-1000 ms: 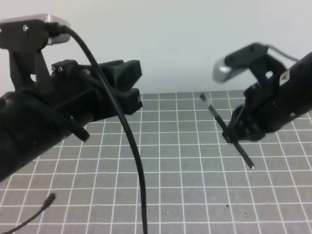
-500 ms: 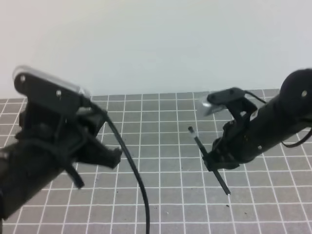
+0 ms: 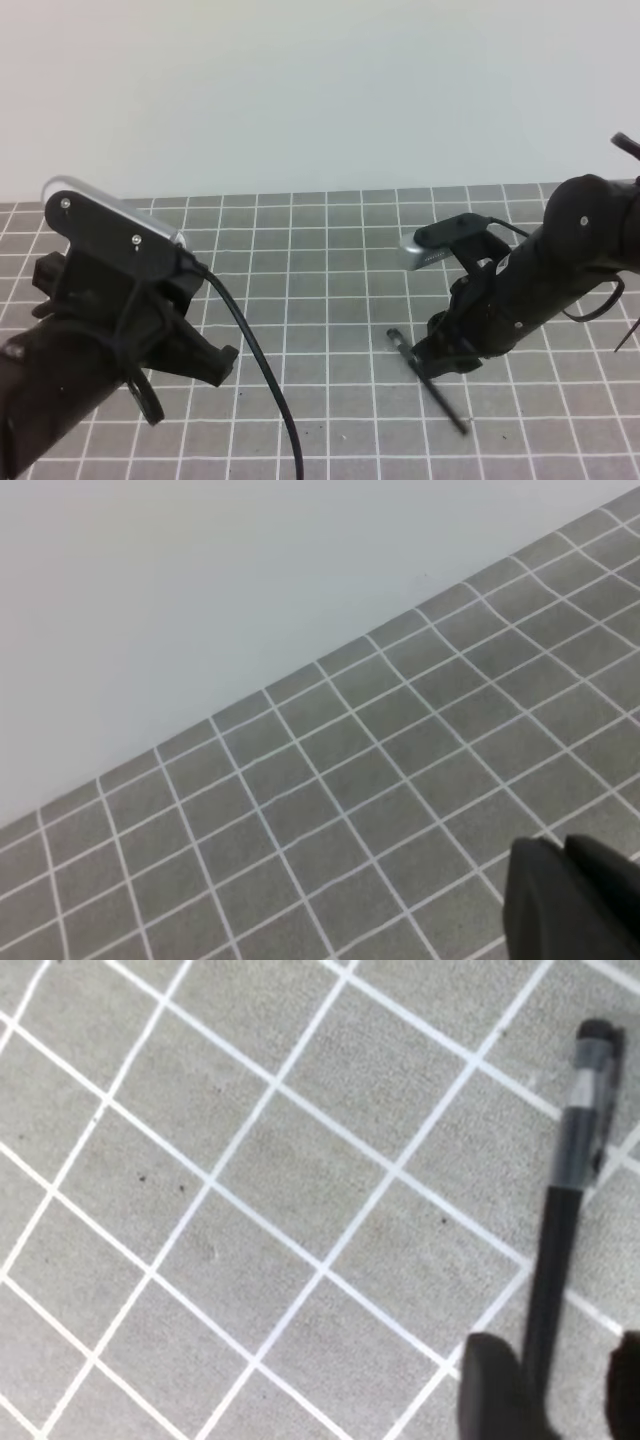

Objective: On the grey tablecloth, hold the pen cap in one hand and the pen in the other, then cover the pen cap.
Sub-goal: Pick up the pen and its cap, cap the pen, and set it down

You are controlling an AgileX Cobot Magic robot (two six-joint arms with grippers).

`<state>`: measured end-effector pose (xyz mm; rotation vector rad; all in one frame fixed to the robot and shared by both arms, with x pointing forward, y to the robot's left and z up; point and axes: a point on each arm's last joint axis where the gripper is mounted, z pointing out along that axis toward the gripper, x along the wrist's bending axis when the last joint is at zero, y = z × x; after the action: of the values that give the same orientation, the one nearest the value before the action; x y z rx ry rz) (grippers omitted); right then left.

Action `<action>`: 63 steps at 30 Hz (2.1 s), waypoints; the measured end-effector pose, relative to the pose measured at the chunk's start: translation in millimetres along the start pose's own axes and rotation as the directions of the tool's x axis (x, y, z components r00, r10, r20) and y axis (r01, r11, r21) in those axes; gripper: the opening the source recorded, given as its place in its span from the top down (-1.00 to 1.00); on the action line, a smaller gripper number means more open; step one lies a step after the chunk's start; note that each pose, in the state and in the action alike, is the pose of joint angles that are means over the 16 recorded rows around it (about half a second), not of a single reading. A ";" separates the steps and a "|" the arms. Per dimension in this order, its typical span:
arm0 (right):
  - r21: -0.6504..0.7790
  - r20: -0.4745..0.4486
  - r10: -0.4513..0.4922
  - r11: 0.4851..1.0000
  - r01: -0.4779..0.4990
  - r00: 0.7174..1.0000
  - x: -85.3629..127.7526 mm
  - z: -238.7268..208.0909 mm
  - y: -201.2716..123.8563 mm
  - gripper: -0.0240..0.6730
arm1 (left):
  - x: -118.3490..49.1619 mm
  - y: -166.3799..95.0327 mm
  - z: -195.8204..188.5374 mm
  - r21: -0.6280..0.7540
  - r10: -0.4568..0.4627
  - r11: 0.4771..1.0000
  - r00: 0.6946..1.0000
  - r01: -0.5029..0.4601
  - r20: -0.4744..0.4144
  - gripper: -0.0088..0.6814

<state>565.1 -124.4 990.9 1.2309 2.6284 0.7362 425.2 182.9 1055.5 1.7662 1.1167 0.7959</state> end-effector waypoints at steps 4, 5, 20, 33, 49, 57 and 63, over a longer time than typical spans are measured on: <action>0.017 0.002 -0.015 1.000 0.015 1.000 0.3 -2.0 -1.5 0.20 | -1.8 0.4 0.0 -0.004 -0.028 1.000 0.999 0.028 0.019 0.97; 0.018 0.004 -0.021 1.000 0.021 1.000 0.6 -4.4 -1.5 0.21 | -2.9 0.7 0.0 -0.006 -0.033 0.999 0.999 0.034 0.032 0.97; -0.360 0.169 -0.053 0.926 0.112 0.984 24.4 -146.0 -12.2 0.87 | -35.9 6.9 -7.7 -0.098 0.072 0.994 0.918 -0.037 0.390 0.97; -0.799 0.268 0.149 0.586 0.134 0.952 51.6 -189.5 -156.4 0.90 | -40.2 7.2 -9.7 -0.116 0.102 0.992 0.895 -0.056 0.434 0.97; -0.807 0.292 0.183 0.575 0.139 0.939 53.5 -135.5 -236.4 0.91 | -40.4 7.3 -9.8 -0.119 0.107 0.991 0.893 -0.060 0.436 0.97; -0.766 0.290 0.170 0.632 0.122 0.942 53.4 -119.7 -248.5 0.91 | -28.7 7.2 -7.9 -0.137 0.196 0.978 0.929 -0.160 0.314 0.97; -0.737 0.282 0.158 0.668 0.108 0.946 54.1 -113.4 -253.4 0.91 | 0.4 9.1 -18.2 -0.149 0.206 0.971 0.970 -0.186 0.133 0.97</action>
<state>319.6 -263.2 969.3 1.0011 1.7139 1.3093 413.1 187.4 1071.4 1.8069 0.7809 0.8242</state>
